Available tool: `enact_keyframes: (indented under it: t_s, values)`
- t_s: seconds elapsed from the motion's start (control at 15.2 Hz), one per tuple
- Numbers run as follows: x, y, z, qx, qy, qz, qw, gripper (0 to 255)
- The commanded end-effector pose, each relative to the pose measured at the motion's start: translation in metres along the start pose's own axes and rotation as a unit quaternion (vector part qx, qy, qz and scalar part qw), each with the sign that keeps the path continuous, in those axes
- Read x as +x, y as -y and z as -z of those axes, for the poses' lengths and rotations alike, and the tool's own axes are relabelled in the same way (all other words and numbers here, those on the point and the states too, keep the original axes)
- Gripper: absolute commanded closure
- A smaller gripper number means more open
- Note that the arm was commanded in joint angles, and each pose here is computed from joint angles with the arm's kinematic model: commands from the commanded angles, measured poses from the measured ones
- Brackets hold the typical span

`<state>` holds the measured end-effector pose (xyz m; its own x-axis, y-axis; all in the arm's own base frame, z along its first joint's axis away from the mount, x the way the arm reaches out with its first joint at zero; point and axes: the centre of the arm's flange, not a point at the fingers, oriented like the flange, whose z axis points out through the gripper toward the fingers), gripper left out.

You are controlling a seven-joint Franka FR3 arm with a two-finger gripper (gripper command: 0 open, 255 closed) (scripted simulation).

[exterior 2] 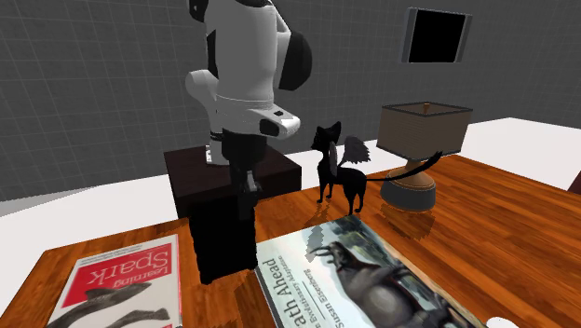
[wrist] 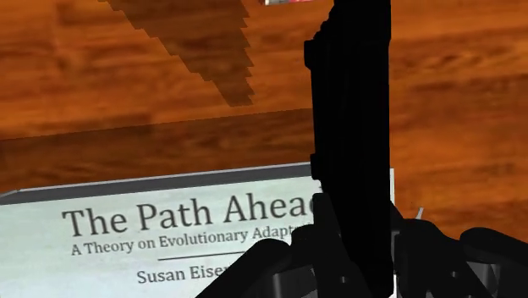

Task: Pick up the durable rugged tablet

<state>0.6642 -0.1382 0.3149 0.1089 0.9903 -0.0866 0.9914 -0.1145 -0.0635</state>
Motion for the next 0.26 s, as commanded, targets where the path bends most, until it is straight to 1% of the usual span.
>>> enact_keyframes:
  t_s: [0.0,0.07,0.2]
  values:
    - [-0.0019,0.0005,0.0108,0.000,0.000,0.000,1.0000,255]
    - [-0.0024,0.0008,0.0160,0.000,0.000,0.000,1.0000,255]
    - [-0.0025,0.0009,0.0168,0.000,0.000,0.000,1.0000,255]
